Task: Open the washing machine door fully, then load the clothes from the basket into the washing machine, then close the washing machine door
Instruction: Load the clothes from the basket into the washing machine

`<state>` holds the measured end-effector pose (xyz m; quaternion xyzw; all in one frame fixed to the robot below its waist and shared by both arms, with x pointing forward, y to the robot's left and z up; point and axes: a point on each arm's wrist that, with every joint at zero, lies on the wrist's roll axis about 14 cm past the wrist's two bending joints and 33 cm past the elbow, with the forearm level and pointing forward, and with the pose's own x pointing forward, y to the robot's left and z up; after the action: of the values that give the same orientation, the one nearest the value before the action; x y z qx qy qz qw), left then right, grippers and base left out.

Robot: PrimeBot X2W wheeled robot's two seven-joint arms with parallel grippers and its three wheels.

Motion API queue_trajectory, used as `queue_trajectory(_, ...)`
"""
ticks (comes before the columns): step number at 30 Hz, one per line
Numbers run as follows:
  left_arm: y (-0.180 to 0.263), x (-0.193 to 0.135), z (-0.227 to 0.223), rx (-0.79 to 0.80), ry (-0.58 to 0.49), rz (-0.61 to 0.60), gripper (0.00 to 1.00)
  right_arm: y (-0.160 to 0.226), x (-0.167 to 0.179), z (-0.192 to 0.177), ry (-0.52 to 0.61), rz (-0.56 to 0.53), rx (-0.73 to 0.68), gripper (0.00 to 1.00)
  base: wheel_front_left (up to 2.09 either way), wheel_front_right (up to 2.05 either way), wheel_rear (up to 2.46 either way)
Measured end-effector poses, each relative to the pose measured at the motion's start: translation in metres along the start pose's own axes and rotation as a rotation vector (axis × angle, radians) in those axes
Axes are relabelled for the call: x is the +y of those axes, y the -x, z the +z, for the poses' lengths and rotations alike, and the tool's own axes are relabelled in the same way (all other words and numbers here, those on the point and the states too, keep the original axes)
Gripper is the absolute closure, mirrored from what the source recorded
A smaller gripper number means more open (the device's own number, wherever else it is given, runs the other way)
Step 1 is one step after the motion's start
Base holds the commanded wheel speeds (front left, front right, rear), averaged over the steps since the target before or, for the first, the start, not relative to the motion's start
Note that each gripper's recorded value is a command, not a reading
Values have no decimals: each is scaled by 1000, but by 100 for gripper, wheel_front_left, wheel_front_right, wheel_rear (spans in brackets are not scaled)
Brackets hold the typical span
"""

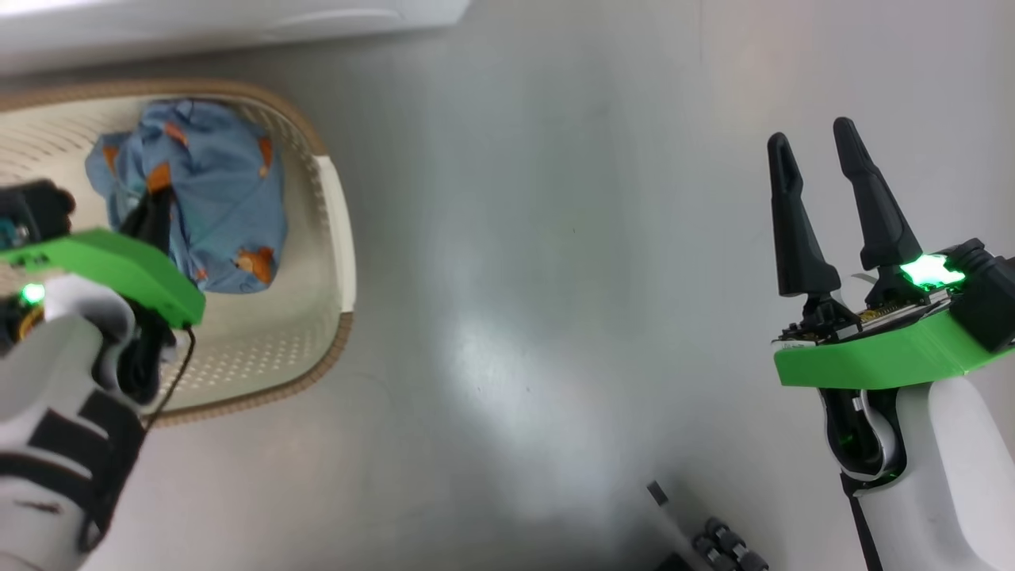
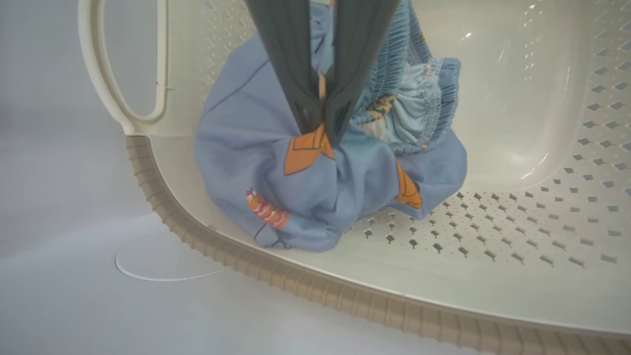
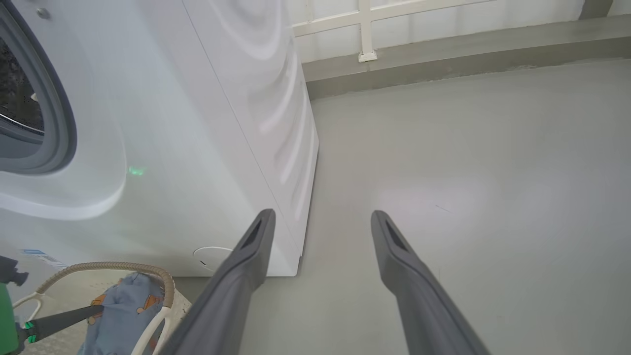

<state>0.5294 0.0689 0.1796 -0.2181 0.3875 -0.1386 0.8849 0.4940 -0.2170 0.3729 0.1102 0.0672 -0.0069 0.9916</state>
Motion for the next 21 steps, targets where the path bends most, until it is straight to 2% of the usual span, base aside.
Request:
queue_trajectory(14, 79, -9, 71, -262, -32, 36, 100, 36, 8, 36, -17, 1, -42, 0, 0, 0, 0)
queue_trajectory(21, 118, -31, 102, -402, -65, 8, 100, 51, 11, 54, -17, 14, -73, 0, 0, 0, 0)
